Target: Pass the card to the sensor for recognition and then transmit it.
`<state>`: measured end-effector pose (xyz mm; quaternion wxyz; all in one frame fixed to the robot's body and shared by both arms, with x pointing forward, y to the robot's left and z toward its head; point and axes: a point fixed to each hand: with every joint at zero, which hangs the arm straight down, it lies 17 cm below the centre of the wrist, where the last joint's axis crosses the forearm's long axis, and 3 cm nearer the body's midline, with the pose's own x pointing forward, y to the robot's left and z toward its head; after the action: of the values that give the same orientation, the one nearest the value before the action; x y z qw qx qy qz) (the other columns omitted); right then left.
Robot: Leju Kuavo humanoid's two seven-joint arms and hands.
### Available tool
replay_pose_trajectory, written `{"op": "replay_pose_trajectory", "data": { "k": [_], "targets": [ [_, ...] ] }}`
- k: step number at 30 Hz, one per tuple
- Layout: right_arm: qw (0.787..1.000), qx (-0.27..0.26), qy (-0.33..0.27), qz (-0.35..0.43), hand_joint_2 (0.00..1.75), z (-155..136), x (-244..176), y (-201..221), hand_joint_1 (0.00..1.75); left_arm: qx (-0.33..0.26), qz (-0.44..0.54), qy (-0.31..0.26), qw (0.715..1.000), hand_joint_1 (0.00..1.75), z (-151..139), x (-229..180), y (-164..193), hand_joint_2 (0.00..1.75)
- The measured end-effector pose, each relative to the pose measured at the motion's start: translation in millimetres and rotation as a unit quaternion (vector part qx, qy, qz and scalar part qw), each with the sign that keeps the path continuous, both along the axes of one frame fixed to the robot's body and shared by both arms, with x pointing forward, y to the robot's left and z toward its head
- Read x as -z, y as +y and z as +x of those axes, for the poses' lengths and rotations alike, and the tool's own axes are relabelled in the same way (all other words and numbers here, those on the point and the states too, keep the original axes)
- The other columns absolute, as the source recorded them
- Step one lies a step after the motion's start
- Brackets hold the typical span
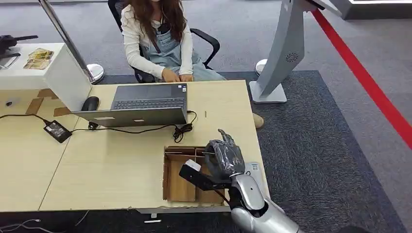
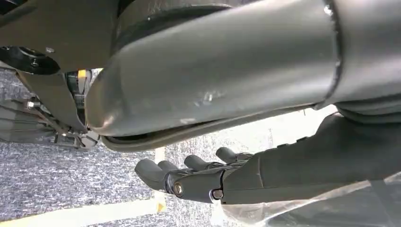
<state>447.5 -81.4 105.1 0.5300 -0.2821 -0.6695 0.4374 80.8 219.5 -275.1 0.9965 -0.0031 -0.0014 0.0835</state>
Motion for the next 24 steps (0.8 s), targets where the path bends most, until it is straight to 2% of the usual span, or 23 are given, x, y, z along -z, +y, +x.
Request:
{"op": "replay_pose_trajectory", "data": {
  "k": [2, 4, 6, 9, 14, 17, 20, 24],
  "targets": [
    [1.000, 0.000, -0.002, 0.000, 1.75, 0.1, -0.4, 0.1, 1.57, 0.000, 0.000, -0.001, 1.000, 0.00, 0.3, 0.0, -0.4, 0.00],
    [1.000, 0.001, -0.004, 0.000, 1.75, 0.4, -0.8, 0.1, 1.71, 0.000, 0.000, -0.001, 1.000, 0.00, 0.2, -0.1, -0.9, 0.00],
    [1.000, 0.001, -0.007, 0.001, 1.75, 0.5, -2.0, 1.0, 1.75, 0.000, 0.000, -0.001, 1.000, 0.00, 0.3, -0.1, -1.0, 0.00],
    [1.000, 0.000, -0.021, -0.007, 1.75, 2.7, -7.7, 1.4, 1.75, 0.003, 0.000, -0.001, 1.000, 0.00, 0.1, -0.1, -1.2, 0.00],
    [0.996, 0.010, -0.079, -0.028, 1.75, 21.0, -50.1, -6.1, 1.75, 0.009, 0.004, -0.001, 1.000, 0.00, -0.7, 0.2, -0.4, 0.00],
    [0.992, 0.020, -0.122, -0.037, 1.75, 35.0, -94.9, -15.9, 1.75, 0.011, 0.007, -0.002, 1.000, 0.00, -1.2, 0.5, 0.9, 0.00],
    [0.980, 0.032, -0.192, -0.029, 1.75, 49.6, -168.3, -30.7, 1.75, 0.012, 0.008, -0.005, 1.000, 0.00, -0.7, 0.6, 1.0, 0.00],
    [0.965, 0.037, -0.259, -0.009, 1.75, 49.7, -238.2, -43.8, 1.75, 0.015, 0.008, -0.007, 1.000, 0.00, -1.2, 0.7, 0.9, 0.00]
  ]
}}
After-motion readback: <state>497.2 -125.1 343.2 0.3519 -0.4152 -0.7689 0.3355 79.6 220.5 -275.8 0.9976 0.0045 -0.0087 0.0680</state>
